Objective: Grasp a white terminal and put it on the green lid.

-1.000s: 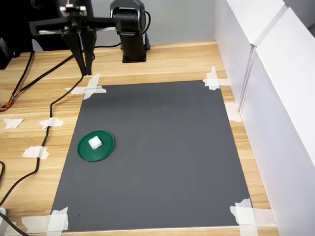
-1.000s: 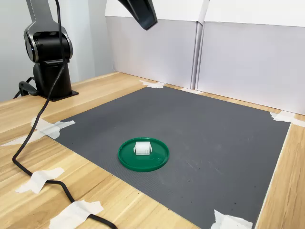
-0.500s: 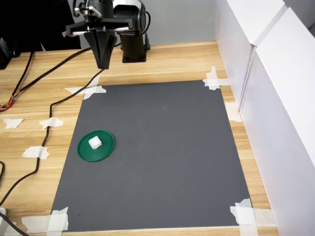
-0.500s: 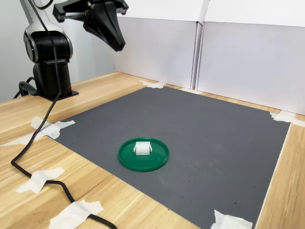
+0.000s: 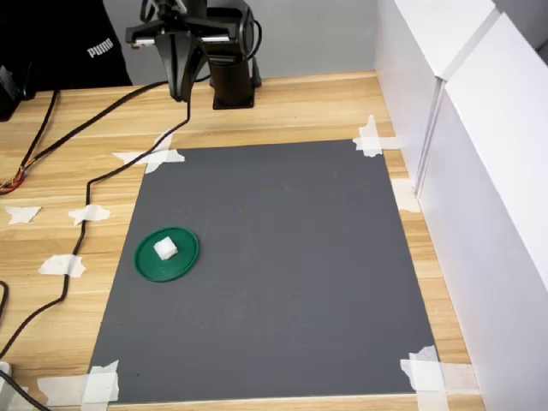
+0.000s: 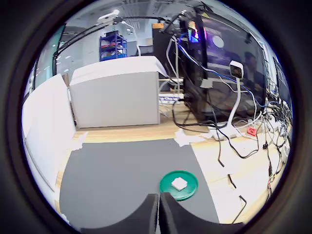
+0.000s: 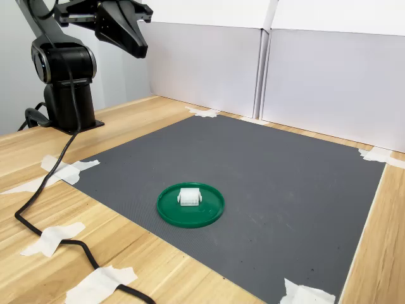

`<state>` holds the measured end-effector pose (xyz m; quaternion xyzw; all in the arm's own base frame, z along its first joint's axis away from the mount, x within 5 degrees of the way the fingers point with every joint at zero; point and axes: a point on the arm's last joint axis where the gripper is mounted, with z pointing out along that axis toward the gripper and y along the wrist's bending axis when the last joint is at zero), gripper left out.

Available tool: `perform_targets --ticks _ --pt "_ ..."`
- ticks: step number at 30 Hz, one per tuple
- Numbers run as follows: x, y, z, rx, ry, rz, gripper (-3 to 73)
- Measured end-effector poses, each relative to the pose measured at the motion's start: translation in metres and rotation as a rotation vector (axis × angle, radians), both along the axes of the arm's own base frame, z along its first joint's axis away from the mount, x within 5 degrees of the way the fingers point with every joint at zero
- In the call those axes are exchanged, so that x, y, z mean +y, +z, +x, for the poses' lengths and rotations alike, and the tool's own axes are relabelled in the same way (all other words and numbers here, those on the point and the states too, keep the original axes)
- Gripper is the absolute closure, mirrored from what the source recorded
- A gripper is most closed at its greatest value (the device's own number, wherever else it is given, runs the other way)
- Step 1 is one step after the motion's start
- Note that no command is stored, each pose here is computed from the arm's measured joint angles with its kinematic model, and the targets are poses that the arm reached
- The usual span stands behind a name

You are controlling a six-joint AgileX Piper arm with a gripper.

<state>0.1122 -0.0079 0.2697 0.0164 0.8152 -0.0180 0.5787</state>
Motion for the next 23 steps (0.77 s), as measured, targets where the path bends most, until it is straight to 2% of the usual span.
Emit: perform_targets --ticks 9,23 --pt "0.012 -0.023 -0.023 -0.056 0.104 -0.005 71.1" --pt "0.014 -0.06 -0.043 -0.06 0.115 -0.005 71.1"
